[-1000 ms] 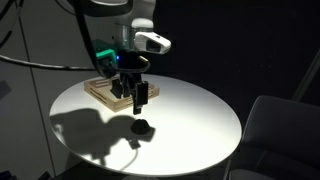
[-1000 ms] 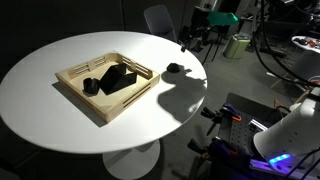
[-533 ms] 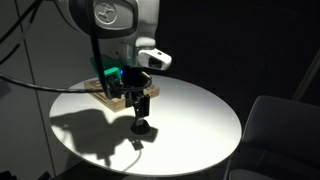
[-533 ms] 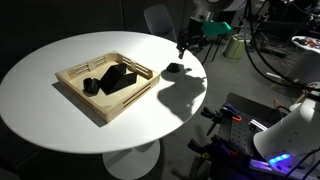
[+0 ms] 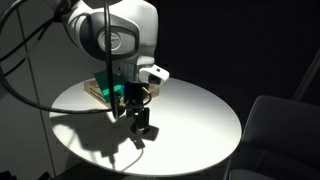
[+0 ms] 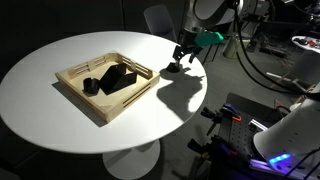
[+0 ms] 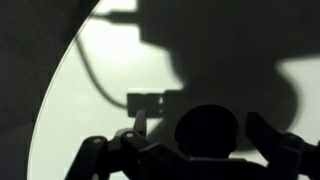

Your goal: Push the black object on the table to the left then take the frame off the tray and put it on the table

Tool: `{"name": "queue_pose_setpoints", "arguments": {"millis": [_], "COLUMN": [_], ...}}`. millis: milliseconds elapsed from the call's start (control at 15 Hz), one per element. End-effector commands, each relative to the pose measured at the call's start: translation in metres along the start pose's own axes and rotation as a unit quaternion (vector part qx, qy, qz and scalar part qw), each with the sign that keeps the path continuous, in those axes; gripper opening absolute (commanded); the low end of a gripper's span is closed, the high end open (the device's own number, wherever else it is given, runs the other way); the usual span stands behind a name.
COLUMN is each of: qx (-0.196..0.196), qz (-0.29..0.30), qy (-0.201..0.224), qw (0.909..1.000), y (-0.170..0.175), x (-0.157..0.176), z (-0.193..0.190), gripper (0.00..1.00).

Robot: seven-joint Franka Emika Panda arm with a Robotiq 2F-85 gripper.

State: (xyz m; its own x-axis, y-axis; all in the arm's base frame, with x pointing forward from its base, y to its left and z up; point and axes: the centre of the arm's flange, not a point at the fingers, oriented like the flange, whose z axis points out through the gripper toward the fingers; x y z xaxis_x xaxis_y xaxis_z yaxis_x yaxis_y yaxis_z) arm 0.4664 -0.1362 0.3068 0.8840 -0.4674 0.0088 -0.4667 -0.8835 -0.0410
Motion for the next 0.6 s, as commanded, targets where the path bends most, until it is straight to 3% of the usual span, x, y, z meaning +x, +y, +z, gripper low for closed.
{"name": "queue_pose_setpoints", "arguments": {"millis": [0, 533], "qx": [-0.003, -0.008], "qz": [0.0, -0.01], "qy": [0.006, 0.013], "qw": [1.0, 0.9998], "y": [-0.015, -0.031], "x": [0.016, 0.037], "z": [0.006, 0.002], "gripper": [1.0, 1.0]}}
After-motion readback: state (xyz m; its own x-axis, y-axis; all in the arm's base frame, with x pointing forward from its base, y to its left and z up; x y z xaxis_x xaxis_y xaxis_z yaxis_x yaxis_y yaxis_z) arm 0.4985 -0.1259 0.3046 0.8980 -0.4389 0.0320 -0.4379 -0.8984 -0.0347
